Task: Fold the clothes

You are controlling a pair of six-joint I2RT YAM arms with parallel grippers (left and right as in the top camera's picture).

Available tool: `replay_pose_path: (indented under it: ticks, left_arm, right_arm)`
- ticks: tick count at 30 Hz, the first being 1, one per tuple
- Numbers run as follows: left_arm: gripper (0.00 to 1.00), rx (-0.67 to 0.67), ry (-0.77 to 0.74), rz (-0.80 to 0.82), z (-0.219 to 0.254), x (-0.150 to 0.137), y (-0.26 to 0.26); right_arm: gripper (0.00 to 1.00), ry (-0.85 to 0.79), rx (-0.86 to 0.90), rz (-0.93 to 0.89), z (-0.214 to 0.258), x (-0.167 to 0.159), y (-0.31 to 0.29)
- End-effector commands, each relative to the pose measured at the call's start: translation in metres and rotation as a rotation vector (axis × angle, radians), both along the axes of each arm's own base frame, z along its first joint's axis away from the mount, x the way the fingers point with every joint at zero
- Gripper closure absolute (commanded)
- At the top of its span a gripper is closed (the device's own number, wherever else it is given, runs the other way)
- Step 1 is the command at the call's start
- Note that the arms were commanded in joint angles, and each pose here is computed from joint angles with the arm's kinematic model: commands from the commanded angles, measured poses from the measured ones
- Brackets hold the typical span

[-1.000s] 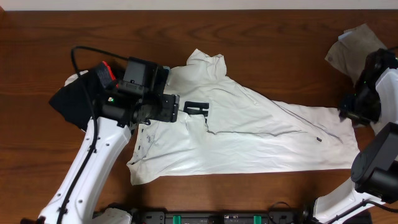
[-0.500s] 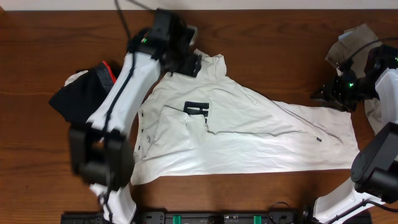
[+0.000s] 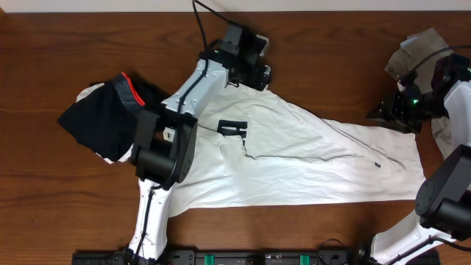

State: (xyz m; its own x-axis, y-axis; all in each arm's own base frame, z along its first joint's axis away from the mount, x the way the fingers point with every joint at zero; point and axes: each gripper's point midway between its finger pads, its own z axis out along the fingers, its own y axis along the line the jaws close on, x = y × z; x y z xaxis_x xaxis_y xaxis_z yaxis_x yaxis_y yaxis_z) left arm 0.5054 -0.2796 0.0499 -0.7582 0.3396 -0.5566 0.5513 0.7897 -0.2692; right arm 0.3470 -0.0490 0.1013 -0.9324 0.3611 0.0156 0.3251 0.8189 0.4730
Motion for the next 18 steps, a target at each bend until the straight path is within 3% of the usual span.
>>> replay_pose_path:
  ticks: [1, 11, 18]
  left_arm:
    - [0.34, 0.006, -0.039, 0.003, 0.004, 0.010, 0.001]
    - [0.61, 0.065, -0.059, 0.044, -0.009, 0.018, 0.010]
    - [0.64, 0.068, -0.051, 0.044, -0.014, 0.018, 0.011]
  right_arm:
    - [0.58, 0.018, -0.032, 0.037, -0.006, -0.002, 0.003]
    - [0.61, 0.035, -0.050, 0.038, -0.008, -0.006, 0.001]
    - [0.65, 0.052, -0.043, 0.039, -0.007, -0.009, 0.002]
